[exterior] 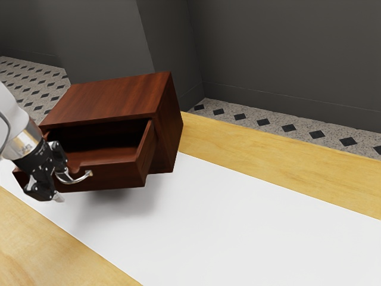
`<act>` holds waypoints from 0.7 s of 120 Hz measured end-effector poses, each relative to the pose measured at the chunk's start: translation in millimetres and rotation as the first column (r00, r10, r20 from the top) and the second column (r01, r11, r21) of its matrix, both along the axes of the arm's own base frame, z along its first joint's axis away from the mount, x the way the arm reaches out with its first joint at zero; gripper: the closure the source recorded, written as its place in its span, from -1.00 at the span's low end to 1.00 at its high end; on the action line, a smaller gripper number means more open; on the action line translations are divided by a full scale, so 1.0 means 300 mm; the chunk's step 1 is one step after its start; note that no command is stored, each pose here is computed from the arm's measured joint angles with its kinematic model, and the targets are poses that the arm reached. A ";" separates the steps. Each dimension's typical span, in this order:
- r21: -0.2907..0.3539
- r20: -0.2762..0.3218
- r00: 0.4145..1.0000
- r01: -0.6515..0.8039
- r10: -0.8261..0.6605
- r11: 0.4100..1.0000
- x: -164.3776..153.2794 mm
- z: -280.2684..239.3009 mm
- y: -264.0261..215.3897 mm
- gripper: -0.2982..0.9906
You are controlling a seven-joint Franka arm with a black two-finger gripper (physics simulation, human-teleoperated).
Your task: Pull the drawer handle with one arm to open the drawer
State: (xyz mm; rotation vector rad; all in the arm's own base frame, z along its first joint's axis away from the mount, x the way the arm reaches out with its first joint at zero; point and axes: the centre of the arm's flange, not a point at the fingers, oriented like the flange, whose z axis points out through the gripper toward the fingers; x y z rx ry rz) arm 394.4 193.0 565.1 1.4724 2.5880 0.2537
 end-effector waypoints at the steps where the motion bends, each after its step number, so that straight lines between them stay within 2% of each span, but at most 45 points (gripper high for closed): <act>1: 0.001 0.001 1.000 0.000 0.000 1.000 0.000 0.001 0.000 0.00; 21: 0.023 0.025 1.000 -0.001 0.001 1.000 0.003 0.050 0.008 0.00; 39: 0.078 0.070 0.997 0.030 -0.035 0.996 0.037 0.177 -0.033 -0.05; 52: 0.125 0.142 0.975 0.156 -0.173 0.980 0.162 0.444 -0.195 -0.23; 58: 0.149 0.156 0.955 0.232 -0.254 0.961 0.200 0.585 -0.305 -0.29; 69: 0.151 0.128 0.916 0.361 -0.381 0.920 0.187 0.725 -0.492 -0.38; 84: 0.071 0.043 0.862 0.501 -0.504 0.863 0.168 0.690 -0.629 -0.45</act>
